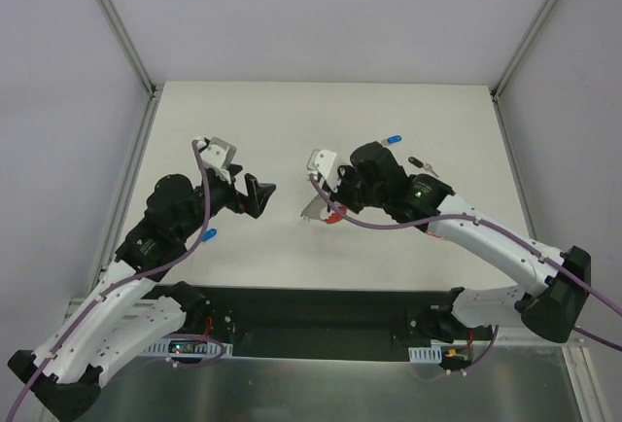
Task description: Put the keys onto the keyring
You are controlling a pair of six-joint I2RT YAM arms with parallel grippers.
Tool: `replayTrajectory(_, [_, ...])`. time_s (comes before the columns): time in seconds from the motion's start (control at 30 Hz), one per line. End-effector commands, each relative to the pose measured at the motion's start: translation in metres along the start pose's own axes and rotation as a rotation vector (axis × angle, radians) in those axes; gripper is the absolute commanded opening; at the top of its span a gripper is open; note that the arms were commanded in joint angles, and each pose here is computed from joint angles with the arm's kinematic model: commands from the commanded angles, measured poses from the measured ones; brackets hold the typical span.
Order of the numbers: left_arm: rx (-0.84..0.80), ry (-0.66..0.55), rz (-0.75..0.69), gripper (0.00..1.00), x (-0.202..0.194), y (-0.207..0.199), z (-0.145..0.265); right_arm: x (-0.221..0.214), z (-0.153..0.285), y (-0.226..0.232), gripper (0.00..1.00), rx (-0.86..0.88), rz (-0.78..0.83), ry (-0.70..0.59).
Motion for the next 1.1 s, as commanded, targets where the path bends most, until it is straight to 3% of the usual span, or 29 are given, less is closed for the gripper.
replayTrajectory(0.0, [0.29, 0.048, 0.069, 0.99, 0.005, 0.03, 0.031, 0.028, -0.005, -0.035, 0.01, -0.071, -0.106, -0.078])
replayTrajectory(0.07, [0.349, 0.072, 0.062, 0.99, 0.009, 0.036, 0.036, 0.03, -0.019, -0.05, 0.01, -0.082, -0.151, -0.057])
replayTrajectory(0.33, [0.517, 0.23, 0.061, 0.99, -0.038, 0.083, 0.033, 0.044, -0.071, -0.104, 0.01, -0.121, -0.206, -0.013])
replayTrajectory(0.4, [0.572, 0.222, 0.067, 0.99, -0.038, 0.093, 0.038, 0.048, -0.082, -0.109, 0.01, -0.117, -0.205, -0.019])
replayTrajectory(0.63, [0.628, 0.188, 0.044, 0.99, -0.035, 0.099, 0.047, 0.036, -0.119, -0.062, 0.01, 0.139, -0.221, -0.037])
replayTrajectory(0.8, [0.611, 0.19, 0.046, 0.99, -0.035, 0.097, 0.046, 0.003, -0.136, 0.0, 0.01, 0.339, -0.19, 0.06])
replayTrajectory(1.07, [0.602, 0.191, 0.048, 0.99, -0.037, 0.096, 0.046, -0.049, -0.136, 0.048, 0.01, 0.443, -0.232, 0.238])
Point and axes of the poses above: each gripper's point midway between its finger pads, its own z axis back along the fingers, its own y axis along the line the jaws close on, x = y × z, the point moved 4 cm from there along z, back along the fingers, and after that the axes turned 7 degrees about z, right-handed, at the moved point
